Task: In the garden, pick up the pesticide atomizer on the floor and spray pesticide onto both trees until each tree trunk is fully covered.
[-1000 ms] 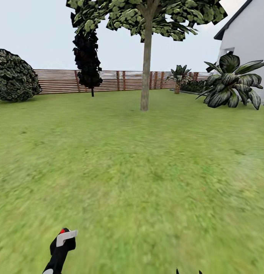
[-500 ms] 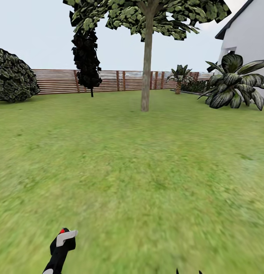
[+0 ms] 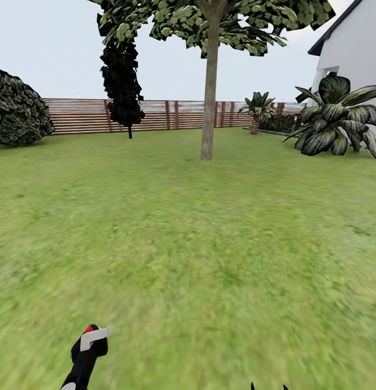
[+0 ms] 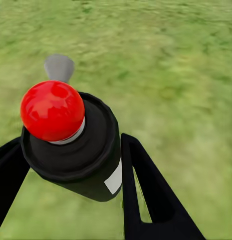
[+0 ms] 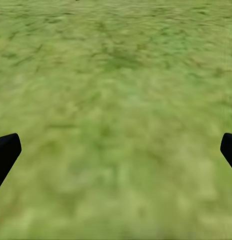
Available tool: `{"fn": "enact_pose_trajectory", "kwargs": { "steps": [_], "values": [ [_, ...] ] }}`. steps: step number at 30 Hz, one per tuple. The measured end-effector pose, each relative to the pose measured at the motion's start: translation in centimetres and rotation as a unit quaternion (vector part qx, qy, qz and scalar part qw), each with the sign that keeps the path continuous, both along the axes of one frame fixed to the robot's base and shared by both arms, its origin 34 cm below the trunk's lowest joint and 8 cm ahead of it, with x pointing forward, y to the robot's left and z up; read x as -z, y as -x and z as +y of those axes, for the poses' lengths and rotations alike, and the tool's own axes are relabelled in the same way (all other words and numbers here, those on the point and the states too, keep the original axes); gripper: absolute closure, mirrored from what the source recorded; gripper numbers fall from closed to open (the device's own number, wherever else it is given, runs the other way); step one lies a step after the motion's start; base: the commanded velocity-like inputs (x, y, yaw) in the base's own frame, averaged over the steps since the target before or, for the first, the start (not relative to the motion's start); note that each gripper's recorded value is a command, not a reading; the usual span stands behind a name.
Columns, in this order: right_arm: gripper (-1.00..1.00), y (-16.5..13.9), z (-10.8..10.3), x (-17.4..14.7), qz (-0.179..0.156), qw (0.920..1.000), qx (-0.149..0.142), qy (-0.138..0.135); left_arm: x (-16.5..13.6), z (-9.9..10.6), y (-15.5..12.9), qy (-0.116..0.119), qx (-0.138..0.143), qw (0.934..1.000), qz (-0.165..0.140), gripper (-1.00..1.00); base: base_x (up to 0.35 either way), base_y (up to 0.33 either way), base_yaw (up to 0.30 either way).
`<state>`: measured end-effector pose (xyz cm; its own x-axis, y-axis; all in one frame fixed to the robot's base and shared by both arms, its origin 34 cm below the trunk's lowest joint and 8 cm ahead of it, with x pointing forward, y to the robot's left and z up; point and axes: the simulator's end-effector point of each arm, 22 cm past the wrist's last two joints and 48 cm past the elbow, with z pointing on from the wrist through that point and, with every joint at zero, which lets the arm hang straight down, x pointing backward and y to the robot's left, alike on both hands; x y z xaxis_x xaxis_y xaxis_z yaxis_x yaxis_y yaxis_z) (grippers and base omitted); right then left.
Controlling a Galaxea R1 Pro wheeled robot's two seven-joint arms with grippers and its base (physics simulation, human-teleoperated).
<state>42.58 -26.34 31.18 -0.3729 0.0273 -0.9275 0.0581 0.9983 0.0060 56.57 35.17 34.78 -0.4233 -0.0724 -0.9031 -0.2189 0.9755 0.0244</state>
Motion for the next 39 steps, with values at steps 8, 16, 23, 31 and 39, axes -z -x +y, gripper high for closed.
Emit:
{"fn": "enact_pose_trajectory", "kwargs": {
  "steps": [8, 16, 23, 31, 39],
  "values": [
    [-1.0, 0.01, 0.0, 0.01, 0.0, 1.0, 0.0, 0.0, 0.02, 0.0, 0.03, 0.0, 0.0, 1.0, 0.0, 1.0, 0.338, 0.0, 0.0],
    [-1.0, 0.01, 0.0, 0.0, 0.0, 1.0, 0.0, 0.0, 0.02, 0.01, 0.02, 0.0, 0.0, 1.0, 0.0, 1.0, 0.338, 0.0, 0.0],
    [-1.0, 0.0, 0.0, 0.0, 0.0, 1.0, 0.0, 0.0, 0.02, 0.01, 0.03, 0.0, 0.0, 1.0, 0.0, 1.0, 0.338, 0.0, 0.0],
    [-1.0, 0.0, 0.0, 0.0, 0.0, 1.0, 0.0, 0.0, 0.01, 0.01, 0.01, 0.0, 0.0, 1.0, 0.0, 1.0, 0.338, 0.0, 0.0],
    [-1.0, 0.0, 0.0, 0.0, 0.0, 1.0, 0.0, 0.0, 0.02, 0.01, 0.03, 0.0, 0.0, 1.0, 0.0, 1.0, 0.338, 0.0, 0.0]
  ]
}}
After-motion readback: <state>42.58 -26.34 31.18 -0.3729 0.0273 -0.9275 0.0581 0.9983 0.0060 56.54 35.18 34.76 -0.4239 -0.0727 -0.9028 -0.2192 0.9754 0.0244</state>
